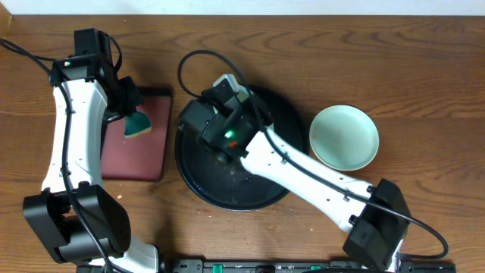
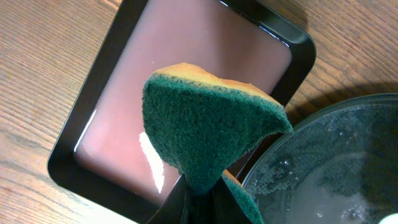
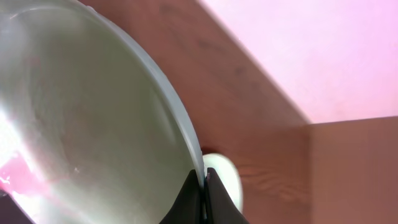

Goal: Clean dirty plates on tray and stack at the side
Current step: 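Lift the light-blue plate with the right gripper and carry it onto the stack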

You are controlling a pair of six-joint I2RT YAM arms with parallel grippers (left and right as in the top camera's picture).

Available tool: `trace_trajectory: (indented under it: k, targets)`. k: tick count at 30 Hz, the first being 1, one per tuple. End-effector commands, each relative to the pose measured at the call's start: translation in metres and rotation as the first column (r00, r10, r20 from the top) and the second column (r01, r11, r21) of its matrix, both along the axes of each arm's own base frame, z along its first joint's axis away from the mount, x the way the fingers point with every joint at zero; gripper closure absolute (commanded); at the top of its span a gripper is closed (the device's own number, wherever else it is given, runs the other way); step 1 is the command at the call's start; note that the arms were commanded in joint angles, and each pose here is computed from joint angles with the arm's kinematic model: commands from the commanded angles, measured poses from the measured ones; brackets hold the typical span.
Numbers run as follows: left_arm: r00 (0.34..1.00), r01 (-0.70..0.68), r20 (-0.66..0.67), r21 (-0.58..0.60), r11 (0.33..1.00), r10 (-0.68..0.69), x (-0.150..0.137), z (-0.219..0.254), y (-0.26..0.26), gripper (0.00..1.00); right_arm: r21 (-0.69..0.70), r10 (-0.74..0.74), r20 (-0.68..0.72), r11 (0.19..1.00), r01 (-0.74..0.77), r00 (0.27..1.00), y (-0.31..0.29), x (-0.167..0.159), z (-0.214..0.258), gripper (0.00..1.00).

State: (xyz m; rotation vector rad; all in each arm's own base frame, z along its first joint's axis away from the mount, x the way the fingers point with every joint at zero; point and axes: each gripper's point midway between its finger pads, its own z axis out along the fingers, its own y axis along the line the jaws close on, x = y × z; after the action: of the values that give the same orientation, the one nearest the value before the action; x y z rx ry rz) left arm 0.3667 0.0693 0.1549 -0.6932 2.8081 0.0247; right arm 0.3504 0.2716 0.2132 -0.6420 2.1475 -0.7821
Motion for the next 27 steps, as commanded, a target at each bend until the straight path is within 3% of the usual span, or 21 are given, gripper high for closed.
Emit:
trace_trajectory:
  k: [1, 9, 19, 23, 27]
  targets:
    - [1.000, 0.010, -0.015, -0.002, 1.000, -0.010, -0.003, -0.004, 0.000, 0.93, -0.068, -0.060, 0.229, 0.995, 0.078, 0.972, -0.011, 0.002, 0.041, 0.99]
    - [1.000, 0.010, -0.015, -0.002, 1.000, -0.010, -0.003, -0.004, 0.000, 0.93, -0.100, -0.071, 0.359, 0.989, 0.114, 0.931, -0.012, -0.006, 0.064, 0.99]
    - [1.000, 0.010, -0.015, -0.002, 1.000, -0.010, -0.003, -0.004, 0.000, 0.93, -0.035, -0.109, 0.361, 0.991, 0.130, 0.926, -0.016, -0.010, 0.060, 0.99]
    - [1.000, 0.010, -0.015, -0.002, 1.000, -0.010, -0.003, -0.004, 0.000, 0.93, 0.028, -0.125, 0.194, 0.992, 0.122, 0.973, -0.017, -0.013, 0.029, 0.99]
    - [1.000, 0.010, -0.015, -0.002, 1.000, -0.010, -0.003, -0.004, 0.000, 0.92, 0.145, -0.102, -0.121, 0.982, 0.119, 0.987, -0.009, -0.022, -0.020, 0.99]
